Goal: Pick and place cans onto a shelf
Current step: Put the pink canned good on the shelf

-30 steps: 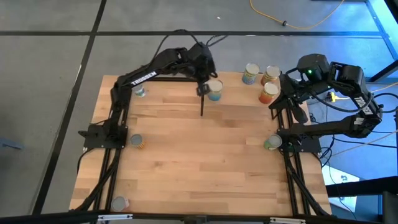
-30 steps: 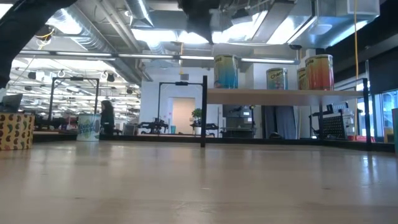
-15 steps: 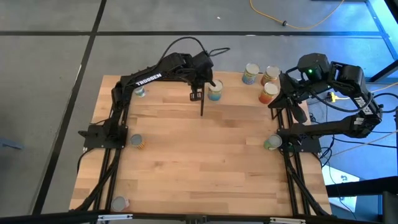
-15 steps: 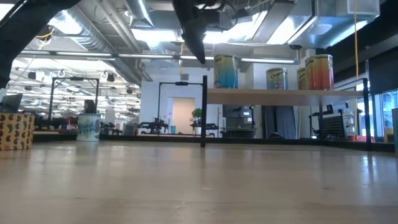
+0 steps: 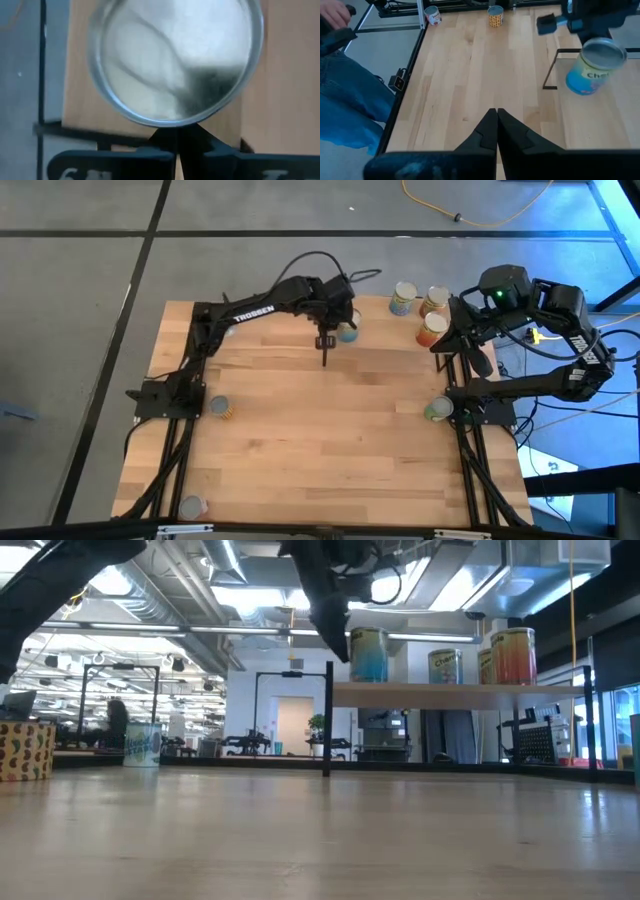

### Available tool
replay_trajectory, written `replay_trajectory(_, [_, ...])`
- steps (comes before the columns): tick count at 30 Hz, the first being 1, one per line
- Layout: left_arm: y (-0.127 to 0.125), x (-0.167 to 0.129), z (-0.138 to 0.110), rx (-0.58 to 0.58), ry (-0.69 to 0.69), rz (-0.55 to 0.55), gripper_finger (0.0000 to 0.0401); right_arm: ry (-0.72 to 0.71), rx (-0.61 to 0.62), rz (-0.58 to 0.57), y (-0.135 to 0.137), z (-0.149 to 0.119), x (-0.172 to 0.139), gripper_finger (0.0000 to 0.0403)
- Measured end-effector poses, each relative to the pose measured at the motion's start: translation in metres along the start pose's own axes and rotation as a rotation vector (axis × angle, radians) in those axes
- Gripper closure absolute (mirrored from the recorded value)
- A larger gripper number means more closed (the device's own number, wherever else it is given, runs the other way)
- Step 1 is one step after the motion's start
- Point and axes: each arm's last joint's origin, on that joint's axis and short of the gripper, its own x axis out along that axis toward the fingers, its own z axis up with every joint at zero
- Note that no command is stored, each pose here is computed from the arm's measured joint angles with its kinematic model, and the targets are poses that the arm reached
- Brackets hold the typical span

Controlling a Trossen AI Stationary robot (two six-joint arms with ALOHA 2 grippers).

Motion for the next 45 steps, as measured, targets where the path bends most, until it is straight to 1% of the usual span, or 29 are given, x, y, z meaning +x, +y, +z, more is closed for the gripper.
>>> replay_trajectory(3, [-0.006, 0.004, 0.006, 0.016, -0.029, 0.0, 0.0401, 0.0, 0.0, 0.0, 0.0, 0.0, 0.0, 0.0393])
replay_trajectory(6, [-0.009, 0.003, 0.014, 0.038, -0.089, 0.017, 0.0401, -0.001, 0.0, 0.0, 0.0, 0.0, 0.0, 0.0393])
replay_trajectory(13, [-0.008, 0.001, 0.027, 0.035, -0.215, 0.065, 0.0401, -0.007, -0.004, -0.002, 0.0, 0.001, 0.0, 0.0393])
replay_trajectory(15, [-0.008, 0.001, 0.027, 0.031, -0.219, 0.067, 0.0401, -0.02, -0.011, -0.005, -0.001, 0.002, 0.0, 0.0393])
replay_trajectory(18, [-0.008, -0.002, 0.024, 0.002, -0.182, 0.068, 0.0401, -0.059, -0.022, -0.016, -0.004, 0.009, 0.003, 0.0393])
replay_trajectory(20, [-0.009, -0.01, 0.023, -0.017, -0.16, 0.097, 0.0401, -0.079, 0.005, -0.055, -0.011, 0.017, 0.01, 0.0395])
replay_trajectory(23, [-0.008, -0.034, 0.018, -0.039, -0.128, 0.103, 0.0401, -0.062, 0.06, -0.143, -0.026, 0.028, 0.026, 0.0398])
replay_trajectory(24, [-0.008, -0.042, 0.018, -0.042, -0.136, 0.1, 0.0401, -0.041, 0.073, -0.165, -0.032, 0.031, 0.034, 0.0398])
replay_trajectory(26, [-0.011, -0.056, 0.012, -0.056, -0.097, 0.083, 0.0401, 0.018, 0.09, -0.194, -0.044, 0.035, 0.052, 0.0399])
replay_trajectory(28, [-0.014, -0.068, 0.011, -0.077, -0.103, 0.089, 0.0401, 0.07, 0.096, -0.209, -0.055, 0.038, 0.069, 0.04])
replay_trajectory(30, [-0.018, -0.085, 0.005, -0.088, -0.087, 0.104, 0.0401, 0.105, 0.072, -0.215, -0.067, 0.043, 0.087, 0.04])
replay_trajectory(33, [-0.024, -0.112, 0.001, -0.081, -0.108, 0.158, 0.0401, 0.109, 0.031, -0.214, -0.084, 0.051, 0.113, 0.04])
replay_trajectory(36, [-0.03, -0.133, -0.004, -0.071, -0.125, 0.164, 0.0401, 0.094, 0.008, -0.226, -0.098, 0.057, 0.135, 0.0401])
replay_trajectory(39, [-0.034, -0.153, -0.01, -0.094, -0.151, 0.165, 0.0401, 0.113, 0.014, -0.228, -0.111, 0.059, 0.157, 0.0401])
replay_trajectory(42, [-0.033, -0.169, -0.018, -0.126, -0.159, 0.174, 0.0401, 0.132, 0.016, -0.243, -0.121, 0.059, 0.176, 0.0401])
replay_trajectory(45, [-0.032, -0.174, -0.024, -0.157, -0.14, 0.185, 0.0401, 0.161, 0.02, -0.294, -0.133, 0.058, 0.193, 0.0401])
